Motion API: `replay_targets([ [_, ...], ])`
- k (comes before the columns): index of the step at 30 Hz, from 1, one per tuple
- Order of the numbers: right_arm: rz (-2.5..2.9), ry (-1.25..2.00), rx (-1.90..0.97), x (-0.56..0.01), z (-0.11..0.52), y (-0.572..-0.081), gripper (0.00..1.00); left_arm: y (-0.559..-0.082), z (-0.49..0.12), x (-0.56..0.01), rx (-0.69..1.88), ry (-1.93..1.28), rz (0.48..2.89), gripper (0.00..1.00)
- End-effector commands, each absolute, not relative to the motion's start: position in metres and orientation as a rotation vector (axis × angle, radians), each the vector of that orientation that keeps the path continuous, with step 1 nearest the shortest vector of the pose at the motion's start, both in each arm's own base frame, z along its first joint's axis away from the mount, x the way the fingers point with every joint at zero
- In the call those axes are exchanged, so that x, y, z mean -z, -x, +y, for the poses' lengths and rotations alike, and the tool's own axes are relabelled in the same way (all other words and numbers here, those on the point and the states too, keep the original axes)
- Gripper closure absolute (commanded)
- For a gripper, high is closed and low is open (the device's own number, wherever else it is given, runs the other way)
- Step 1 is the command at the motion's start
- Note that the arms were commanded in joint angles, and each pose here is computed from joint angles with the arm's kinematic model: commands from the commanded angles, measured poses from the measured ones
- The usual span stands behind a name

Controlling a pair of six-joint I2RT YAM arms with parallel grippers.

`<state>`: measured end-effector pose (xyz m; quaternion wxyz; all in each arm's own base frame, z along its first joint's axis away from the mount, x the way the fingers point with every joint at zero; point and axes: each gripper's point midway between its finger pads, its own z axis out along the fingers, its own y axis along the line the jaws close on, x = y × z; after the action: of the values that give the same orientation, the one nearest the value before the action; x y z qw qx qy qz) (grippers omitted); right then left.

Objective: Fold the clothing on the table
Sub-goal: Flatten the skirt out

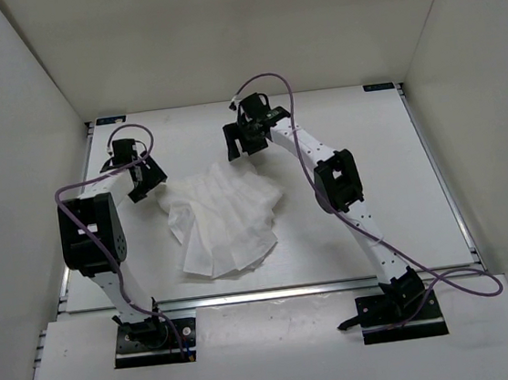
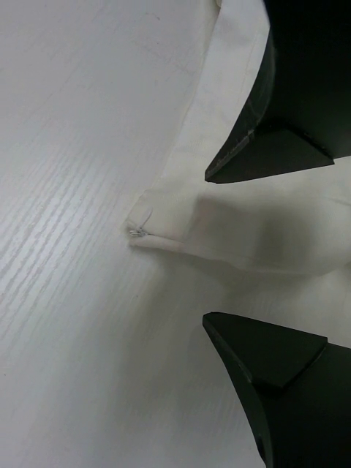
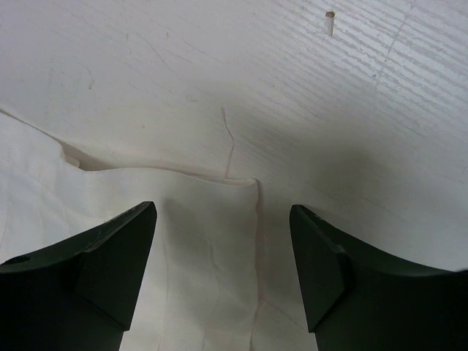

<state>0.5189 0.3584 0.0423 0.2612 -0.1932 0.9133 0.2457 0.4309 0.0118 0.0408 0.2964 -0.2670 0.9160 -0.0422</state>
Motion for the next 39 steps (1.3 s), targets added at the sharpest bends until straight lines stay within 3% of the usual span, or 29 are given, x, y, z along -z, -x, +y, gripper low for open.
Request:
replay_targets([
  [1, 2.519, 0.503, -0.601, -0.028, 0.353, -0.516, 0.29, -0.442, 0.011, -0.043, 0.16, 0.713, 2.39, 0.19],
  [13, 2.539, 0.509, -0.623, -0.021, 0.357, -0.509, 0.45, -0.442, 0.005, -0.025, 0.202, 0.7, 2.418, 0.27],
  [21, 2.553, 0.497, -0.638, -0.018, 0.357, -0.507, 0.64, -0.441, 0.0, -0.02, 0.248, 0.689, 2.434, 0.59],
  [24, 2.542, 0.488, -0.651, -0.025, 0.359, -0.509, 0.81, -0.438, -0.003, -0.017, 0.263, 0.688, 2.439, 0.78],
  [25, 2.555, 0.483, -0.649, -0.022, 0.358, -0.507, 0.94, -0.437, -0.003, -0.017, 0.272, 0.69, 2.437, 0.88],
  [26, 2.554, 0.463, -0.654, -0.024, 0.356, -0.509, 1.0, -0.439, -0.004, -0.019, 0.275, 0.677, 2.43, 0.94],
  [27, 2.548, 0.464, -0.658, -0.028, 0.358, -0.509, 1.0, -0.44, -0.005, -0.022, 0.289, 0.675, 2.42, 1.0],
  [33, 2.491, 0.388, -0.596, -0.066, 0.329, -0.534, 1.0, -0.459, -0.028, -0.057, 0.382, 0.523, 2.37, 1.0],
  [39, 2.319, 0.219, -0.497, -0.17, 0.247, -0.575, 1.0, -0.499, -0.068, -0.142, 0.443, 0.227, 2.271, 1.0],
])
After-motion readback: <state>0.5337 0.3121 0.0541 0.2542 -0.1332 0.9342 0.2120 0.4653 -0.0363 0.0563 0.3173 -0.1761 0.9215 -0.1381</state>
